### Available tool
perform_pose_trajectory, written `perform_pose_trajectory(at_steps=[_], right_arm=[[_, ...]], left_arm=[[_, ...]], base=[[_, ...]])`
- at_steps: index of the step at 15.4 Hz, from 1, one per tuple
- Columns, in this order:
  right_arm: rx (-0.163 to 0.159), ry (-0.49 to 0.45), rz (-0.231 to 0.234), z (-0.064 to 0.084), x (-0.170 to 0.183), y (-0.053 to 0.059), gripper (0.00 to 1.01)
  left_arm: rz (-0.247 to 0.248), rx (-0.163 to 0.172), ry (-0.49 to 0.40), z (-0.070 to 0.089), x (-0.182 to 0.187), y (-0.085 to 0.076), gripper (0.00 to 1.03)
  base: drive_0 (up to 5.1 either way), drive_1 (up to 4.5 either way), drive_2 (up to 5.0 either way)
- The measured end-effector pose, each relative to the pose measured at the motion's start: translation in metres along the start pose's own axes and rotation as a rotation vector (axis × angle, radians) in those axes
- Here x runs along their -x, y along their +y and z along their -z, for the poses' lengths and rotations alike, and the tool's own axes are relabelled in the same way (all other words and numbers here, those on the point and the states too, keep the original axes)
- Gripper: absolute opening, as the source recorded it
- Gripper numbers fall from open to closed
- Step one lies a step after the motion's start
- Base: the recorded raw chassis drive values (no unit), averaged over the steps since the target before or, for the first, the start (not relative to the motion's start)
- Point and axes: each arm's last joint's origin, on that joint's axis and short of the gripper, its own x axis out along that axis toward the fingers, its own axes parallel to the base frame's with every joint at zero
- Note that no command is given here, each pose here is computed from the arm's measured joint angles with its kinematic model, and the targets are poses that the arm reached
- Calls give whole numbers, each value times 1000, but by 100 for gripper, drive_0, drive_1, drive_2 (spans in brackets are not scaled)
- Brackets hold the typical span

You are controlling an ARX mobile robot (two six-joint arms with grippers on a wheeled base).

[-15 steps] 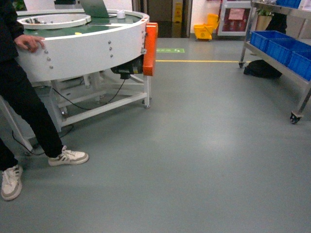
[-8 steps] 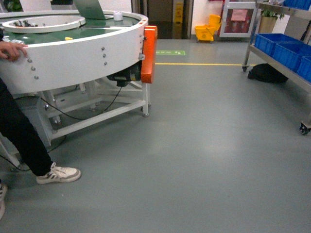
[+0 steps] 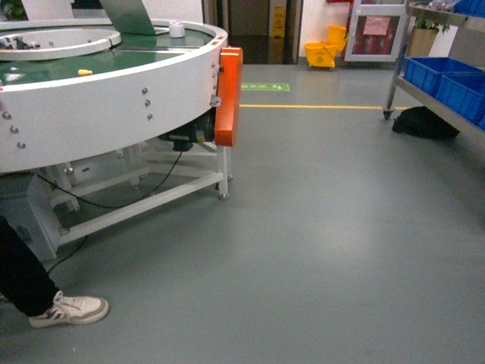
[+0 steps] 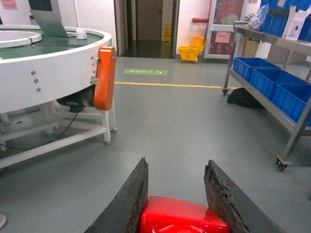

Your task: Pick red block from blue box to shelf

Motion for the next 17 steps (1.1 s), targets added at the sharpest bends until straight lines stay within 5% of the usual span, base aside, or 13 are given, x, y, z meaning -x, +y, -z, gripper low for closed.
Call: perform_pose_trajectory(at_steps=[9,17], right_arm=[[0,-2,0,0,0,0,28],[0,1,-1,0,0,0,28]], left_arm=[[-1,0,-1,0,0,0,98],[-2,0,-1,0,0,0,98]], base=[[1,414,-413],[-137,-137,-137]])
